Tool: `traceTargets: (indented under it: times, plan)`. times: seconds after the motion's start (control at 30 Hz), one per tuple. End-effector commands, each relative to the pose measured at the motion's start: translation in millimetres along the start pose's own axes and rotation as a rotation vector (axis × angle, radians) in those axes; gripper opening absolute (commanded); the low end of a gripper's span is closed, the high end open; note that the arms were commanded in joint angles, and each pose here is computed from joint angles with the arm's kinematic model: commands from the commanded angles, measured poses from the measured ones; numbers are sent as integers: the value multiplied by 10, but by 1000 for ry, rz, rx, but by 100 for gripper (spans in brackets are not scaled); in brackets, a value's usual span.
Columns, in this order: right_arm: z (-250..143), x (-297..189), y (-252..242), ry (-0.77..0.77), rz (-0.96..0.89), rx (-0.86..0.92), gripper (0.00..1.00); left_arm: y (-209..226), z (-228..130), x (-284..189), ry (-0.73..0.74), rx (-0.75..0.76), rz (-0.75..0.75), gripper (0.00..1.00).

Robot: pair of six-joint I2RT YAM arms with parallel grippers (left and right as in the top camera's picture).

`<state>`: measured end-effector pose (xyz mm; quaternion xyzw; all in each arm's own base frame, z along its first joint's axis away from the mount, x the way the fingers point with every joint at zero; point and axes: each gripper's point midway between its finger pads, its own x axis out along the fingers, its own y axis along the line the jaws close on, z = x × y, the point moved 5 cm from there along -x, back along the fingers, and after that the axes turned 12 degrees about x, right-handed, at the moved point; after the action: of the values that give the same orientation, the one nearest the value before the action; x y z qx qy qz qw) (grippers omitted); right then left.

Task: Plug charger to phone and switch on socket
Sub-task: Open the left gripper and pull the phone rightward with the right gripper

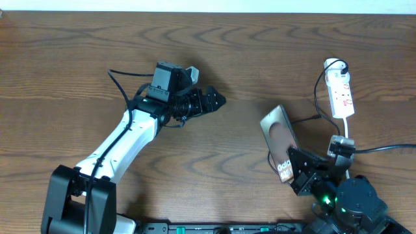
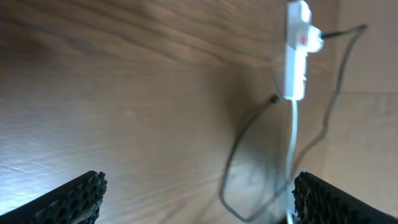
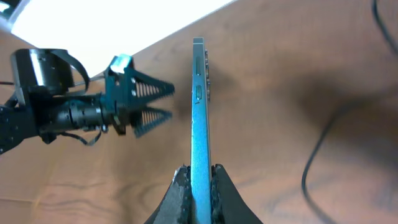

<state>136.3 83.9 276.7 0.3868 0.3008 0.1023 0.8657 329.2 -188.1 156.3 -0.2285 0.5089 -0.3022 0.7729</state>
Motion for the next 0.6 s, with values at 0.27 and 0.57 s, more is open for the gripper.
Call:
traceTargets:
  times: [0.27,0.57]
  plan:
    - [-138,-76,109,138,72,206,1,518,280,-607,-121,-25,128,97]
    - [-222,-84,41,190,34,255,1,224,276,-1387,-281,156,168,97]
